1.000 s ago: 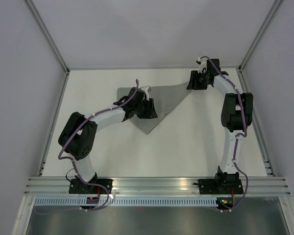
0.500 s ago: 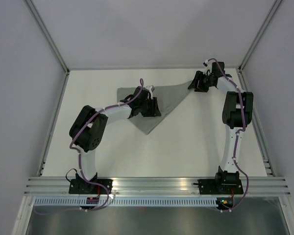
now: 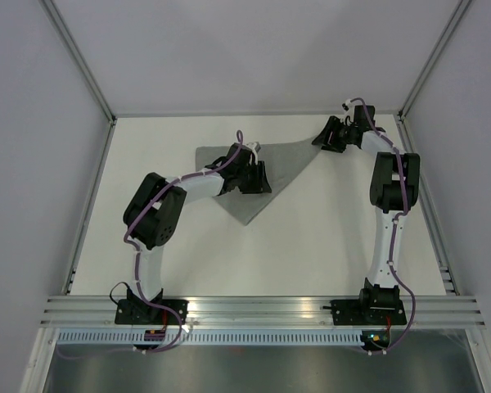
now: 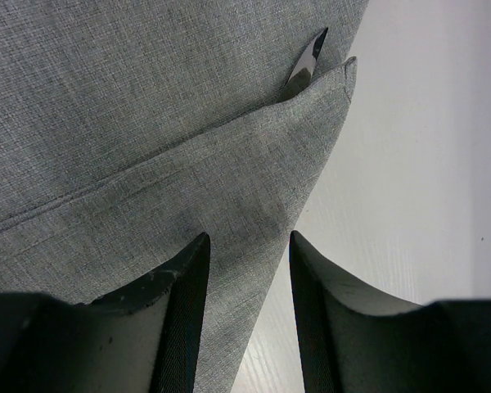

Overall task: Fold the napkin, place the utensils inside, and roll it up
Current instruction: Fold the napkin

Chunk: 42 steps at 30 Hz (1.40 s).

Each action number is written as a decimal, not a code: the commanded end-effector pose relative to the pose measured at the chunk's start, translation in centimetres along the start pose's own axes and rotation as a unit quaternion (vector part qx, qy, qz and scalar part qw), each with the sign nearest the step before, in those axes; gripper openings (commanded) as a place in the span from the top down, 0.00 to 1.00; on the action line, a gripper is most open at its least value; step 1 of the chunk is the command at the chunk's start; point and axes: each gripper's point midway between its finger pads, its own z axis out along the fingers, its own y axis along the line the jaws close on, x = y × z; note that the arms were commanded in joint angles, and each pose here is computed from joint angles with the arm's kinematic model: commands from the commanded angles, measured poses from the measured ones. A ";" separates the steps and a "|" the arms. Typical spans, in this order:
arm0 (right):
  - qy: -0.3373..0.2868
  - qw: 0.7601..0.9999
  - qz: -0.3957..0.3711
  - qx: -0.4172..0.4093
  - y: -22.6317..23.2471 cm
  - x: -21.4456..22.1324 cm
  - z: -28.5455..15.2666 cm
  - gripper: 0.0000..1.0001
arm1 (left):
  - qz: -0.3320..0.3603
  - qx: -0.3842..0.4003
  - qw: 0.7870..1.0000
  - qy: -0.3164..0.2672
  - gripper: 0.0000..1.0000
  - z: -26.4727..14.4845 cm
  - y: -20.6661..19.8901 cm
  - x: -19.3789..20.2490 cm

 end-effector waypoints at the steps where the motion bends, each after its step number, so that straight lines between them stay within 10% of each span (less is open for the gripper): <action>1: -0.011 1.000 0.018 -0.004 -0.2 -0.7 0.7 0.40 | -0.007 0.022 0.999 -0.024 0.51 -0.2 -1.6 -2.0; 19: -0.067 0.996 -0.024 -0.046 2.0 -2.4 -0.6 0.87 | 0.012 0.023 0.999 -0.026 0.50 -1.9 -2.5 -3.1; 33: -0.105 0.976 -0.178 -0.068 8.9 -2.9 -5.6 0.92 | 0.003 0.039 0.995 -0.091 0.49 -9.4 -5.7 -5.9; 42: -0.058 0.920 -0.374 -0.099 17.1 6.3 -6.1 0.93 | -0.027 0.044 0.986 -0.159 0.47 -16.4 -7.1 -7.0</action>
